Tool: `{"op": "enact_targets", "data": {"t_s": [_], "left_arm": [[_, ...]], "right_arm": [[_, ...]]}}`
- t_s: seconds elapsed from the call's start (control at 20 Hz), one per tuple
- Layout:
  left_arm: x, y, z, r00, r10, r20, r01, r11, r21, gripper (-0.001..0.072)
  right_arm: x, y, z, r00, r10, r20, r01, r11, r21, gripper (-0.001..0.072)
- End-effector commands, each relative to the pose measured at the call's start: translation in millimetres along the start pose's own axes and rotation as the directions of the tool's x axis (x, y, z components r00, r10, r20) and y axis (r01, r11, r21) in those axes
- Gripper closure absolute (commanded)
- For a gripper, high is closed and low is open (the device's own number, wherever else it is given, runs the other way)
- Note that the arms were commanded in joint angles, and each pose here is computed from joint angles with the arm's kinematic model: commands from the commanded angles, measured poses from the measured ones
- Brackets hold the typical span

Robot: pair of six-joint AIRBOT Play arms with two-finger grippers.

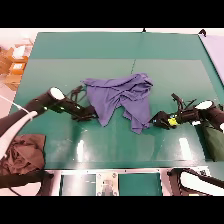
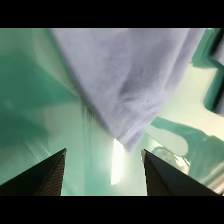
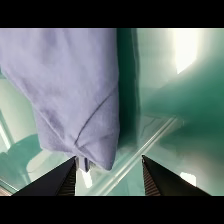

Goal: Fold the shirts.

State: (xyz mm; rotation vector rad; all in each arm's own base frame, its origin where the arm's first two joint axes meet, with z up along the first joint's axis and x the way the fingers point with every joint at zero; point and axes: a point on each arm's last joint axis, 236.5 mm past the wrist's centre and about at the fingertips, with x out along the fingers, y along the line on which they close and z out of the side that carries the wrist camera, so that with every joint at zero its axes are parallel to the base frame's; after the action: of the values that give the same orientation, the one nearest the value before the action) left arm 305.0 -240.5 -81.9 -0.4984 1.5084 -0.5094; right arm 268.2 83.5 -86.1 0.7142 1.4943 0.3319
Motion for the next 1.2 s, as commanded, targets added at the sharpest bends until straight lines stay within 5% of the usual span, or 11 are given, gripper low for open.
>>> {"op": "enact_targets", "data": {"t_s": [0.0,0.1,0.25,0.45,0.5,0.55,0.6,0.8,0.95,1.15], "left_arm": [[35.1,-14.8,-4.2,1.000,-0.021,0.022,0.022,0.998,-0.052,0.0163],[43.4,-22.9,8.1,0.995,-0.068,0.068,0.074,0.993,-0.089,0.0229],[42.2,-30.5,9.0,0.993,-0.102,0.064,0.106,0.993,-0.058,0.0682],[13.5,-1.0,8.5,0.998,-0.054,-0.014,0.053,0.998,-0.022,0.0681],[0.6,9.3,12.3,0.999,-0.051,-0.011,0.050,0.998,-0.042,0.0681],[-12.2,18.7,20.0,0.999,-0.049,0.014,0.050,0.997,-0.066,0.0681],[-25.0,25.8,27.7,0.998,-0.046,0.044,0.049,0.996,-0.078,0.0681],[-124.2,14.1,66.4,0.970,-0.065,0.234,0.068,0.998,-0.004,0.0681],[-271.6,-55.4,93.7,0.847,-0.129,0.515,0.020,0.977,0.212,0.0681],[-480.7,-193.0,52.3,0.498,-0.306,0.812,-0.235,0.853,0.465,0.0681]], "right_arm": [[6.4,0.4,-5.2,1.000,0.007,0.000,-0.007,1.000,0.004,0.0241],[6.5,1.0,-4.9,1.000,0.009,0.001,-0.009,1.000,0.005,0.0241],[6.6,1.3,-4.8,1.000,0.010,0.001,-0.010,1.000,0.005,0.0241],[15.5,12.5,1.2,1.000,0.013,0.027,-0.013,1.000,-0.021,0.0245],[20.8,21.3,1.4,0.999,0.029,0.028,-0.028,0.999,-0.028,0.0360],[24.9,29.9,2.8,0.998,0.044,0.035,-0.043,0.998,-0.045,0.0580],[27.8,42.5,4.8,0.996,0.078,0.046,-0.074,0.994,-0.080,0.0691],[-33.2,120.8,41.5,0.948,0.300,0.111,-0.275,0.941,-0.197,0.0693],[-182.7,215.0,83.0,0.806,0.515,0.294,-0.354,0.815,-0.459,0.0693],[-396.8,305.8,61.0,0.534,0.624,0.570,-0.080,0.708,-0.701,0.0693]]}}
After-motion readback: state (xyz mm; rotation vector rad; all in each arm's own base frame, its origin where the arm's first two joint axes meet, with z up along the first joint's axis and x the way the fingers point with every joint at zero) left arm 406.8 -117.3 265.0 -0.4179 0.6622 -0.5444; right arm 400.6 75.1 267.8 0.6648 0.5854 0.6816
